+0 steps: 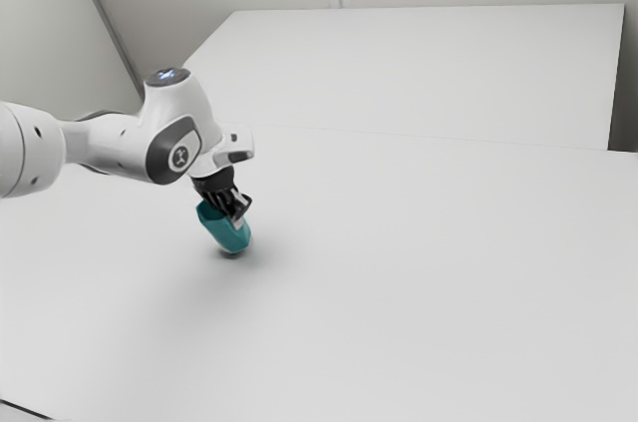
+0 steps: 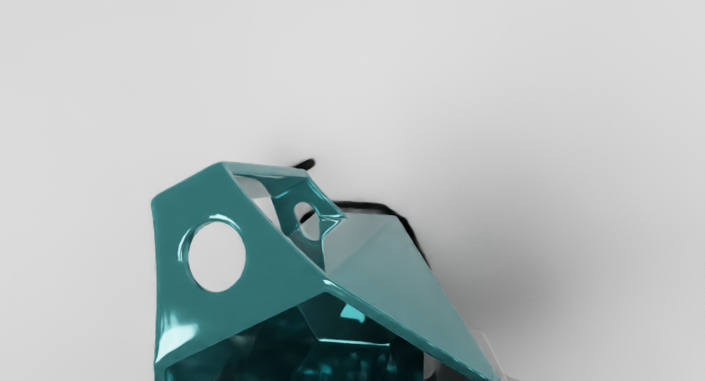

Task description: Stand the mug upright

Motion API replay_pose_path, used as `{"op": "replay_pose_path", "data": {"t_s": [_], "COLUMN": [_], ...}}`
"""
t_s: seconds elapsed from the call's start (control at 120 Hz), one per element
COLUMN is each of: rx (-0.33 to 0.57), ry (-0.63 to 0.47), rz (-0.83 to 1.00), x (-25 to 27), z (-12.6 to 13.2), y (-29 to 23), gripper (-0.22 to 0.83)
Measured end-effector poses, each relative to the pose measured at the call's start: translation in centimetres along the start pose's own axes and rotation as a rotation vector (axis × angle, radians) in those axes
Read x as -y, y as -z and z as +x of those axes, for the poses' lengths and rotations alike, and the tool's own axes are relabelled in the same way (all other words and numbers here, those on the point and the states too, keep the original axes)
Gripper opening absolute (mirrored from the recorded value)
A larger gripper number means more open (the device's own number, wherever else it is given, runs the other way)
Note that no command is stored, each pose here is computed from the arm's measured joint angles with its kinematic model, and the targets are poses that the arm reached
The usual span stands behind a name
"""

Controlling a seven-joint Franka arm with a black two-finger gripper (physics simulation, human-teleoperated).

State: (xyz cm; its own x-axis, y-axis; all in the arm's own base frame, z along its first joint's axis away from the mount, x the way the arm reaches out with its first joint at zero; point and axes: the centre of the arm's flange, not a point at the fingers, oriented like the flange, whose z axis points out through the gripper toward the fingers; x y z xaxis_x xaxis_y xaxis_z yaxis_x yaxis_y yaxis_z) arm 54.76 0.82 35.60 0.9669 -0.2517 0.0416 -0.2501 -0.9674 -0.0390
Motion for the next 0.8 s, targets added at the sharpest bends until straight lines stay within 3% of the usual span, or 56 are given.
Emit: {"op": "replay_pose_path", "data": {"t_s": [0.258,0.425,0.517,0.642,0.8], "rx": [0.008,-0.001,-0.019,-0.047,-0.063], "ry": [0.005,0.011,0.014,0.015,0.015], "rz": [-0.009,-0.005,0.013,0.056,0.084], "x": [-0.2,-0.2,-0.2,-0.3,-0.8], "z": [0.4,0.5,0.6,1.2,2.6], "y": [-1.2,-1.0,0.4,4.3,10.6], "gripper": [-0.16,0.20,0.34,0.46,0.54]}}
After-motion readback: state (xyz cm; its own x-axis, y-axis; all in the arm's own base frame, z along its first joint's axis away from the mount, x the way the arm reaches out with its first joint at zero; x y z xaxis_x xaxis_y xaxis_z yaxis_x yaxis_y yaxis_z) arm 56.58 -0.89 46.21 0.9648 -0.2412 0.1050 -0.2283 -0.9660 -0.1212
